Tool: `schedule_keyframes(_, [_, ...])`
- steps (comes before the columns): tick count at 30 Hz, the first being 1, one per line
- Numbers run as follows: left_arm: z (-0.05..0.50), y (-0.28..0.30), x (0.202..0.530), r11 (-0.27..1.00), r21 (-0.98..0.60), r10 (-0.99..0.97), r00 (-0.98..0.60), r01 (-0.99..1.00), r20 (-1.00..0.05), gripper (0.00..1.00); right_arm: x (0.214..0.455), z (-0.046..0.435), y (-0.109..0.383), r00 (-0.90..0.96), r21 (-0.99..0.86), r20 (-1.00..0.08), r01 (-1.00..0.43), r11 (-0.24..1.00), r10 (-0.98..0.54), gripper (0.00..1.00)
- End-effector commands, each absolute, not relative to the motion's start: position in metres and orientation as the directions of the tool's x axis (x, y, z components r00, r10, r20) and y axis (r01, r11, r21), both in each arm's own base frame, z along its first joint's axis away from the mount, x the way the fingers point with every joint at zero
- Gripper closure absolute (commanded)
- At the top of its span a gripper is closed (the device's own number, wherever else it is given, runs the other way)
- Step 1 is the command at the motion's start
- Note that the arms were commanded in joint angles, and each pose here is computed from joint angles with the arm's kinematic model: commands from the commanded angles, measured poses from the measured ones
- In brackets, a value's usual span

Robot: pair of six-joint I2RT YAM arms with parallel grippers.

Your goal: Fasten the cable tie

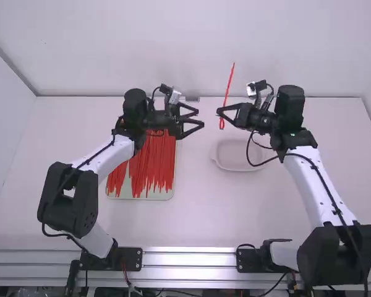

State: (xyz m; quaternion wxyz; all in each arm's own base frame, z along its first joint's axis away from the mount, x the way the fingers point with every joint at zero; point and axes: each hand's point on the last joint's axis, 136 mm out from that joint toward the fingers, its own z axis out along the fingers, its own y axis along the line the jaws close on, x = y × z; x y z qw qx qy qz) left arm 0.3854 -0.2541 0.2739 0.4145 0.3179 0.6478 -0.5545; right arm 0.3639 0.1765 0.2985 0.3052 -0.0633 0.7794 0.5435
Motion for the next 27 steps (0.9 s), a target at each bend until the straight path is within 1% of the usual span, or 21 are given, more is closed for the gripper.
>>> schedule_keyframes(1, [0.276, -0.243, 0.4, 0.269, -0.388, -0.05, -0.39, 0.882, -0.92, 0.01, 0.378, 0.298, 0.16, -0.719, 0.703, -0.657, -0.476, 0.527, 0.227, 1.0])
schedule_keyframes(3, [0.265, -0.236, 0.404, 0.3, -0.417, -0.037, -0.426, 0.858, -0.904, 0.01, 0.384, 0.283, 0.151, -0.715, 0.673, -0.666, -0.453, 0.585, 0.212, 1.0])
schedule_keyframes(4, [0.263, -0.235, 0.404, 0.306, -0.422, -0.036, -0.433, 0.853, -0.901, 0.01, 0.385, 0.281, 0.149, -0.714, 0.667, -0.668, -0.45, 0.594, 0.209, 1.0])
schedule_keyframes(7, [0.25, -0.22, 0.41, 0.347, -0.483, -0.041, -0.502, 0.804, -0.864, 0.01, 0.391, 0.253, 0.138, -0.726, 0.616, -0.667, -0.412, 0.671, 0.166, 1.0])
schedule_keyframes(11, [0.242, -0.207, 0.415, 0.38, -0.519, -0.05, -0.543, 0.766, -0.838, 0.01, 0.397, 0.228, 0.131, -0.734, 0.566, -0.669, -0.402, 0.72, 0.115, 1.0])
schedule_keyframes(13, [0.235, -0.203, 0.414, 0.39, -0.517, -0.033, -0.549, 0.762, -0.835, 0.01, 0.404, 0.204, 0.125, -0.763, 0.546, -0.637, -0.349, 0.762, 0.107, 1.0])
schedule_keyframes(17, [0.227, -0.2, 0.416, 0.423, -0.539, -0.036, -0.581, 0.728, -0.813, 0.01, 0.412, 0.18, 0.121, -0.789, 0.539, -0.606, -0.311, 0.783, 0.103, 1.0])
schedule_keyframes(20, [0.22, -0.196, 0.421, 0.466, -0.547, -0.042, -0.601, 0.695, -0.798, 0.01, 0.42, 0.153, 0.111, -0.815, 0.515, -0.569, -0.248, 0.821, 0.11, 1.0])
schedule_keyframes(23, [0.214, -0.195, 0.42, 0.478, -0.529, -0.019, -0.593, 0.702, -0.805, 0.01, 0.424, 0.129, 0.106, -0.841, 0.499, -0.529, -0.201, 0.843, 0.112, 1.0])
schedule_keyframes(27, [0.207, -0.192, 0.42, 0.502, -0.542, -0.018, -0.618, 0.674, -0.786, 0.01, 0.423, 0.1, 0.104, -0.878, 0.499, -0.465, -0.156, 0.852, 0.111, 1.0])
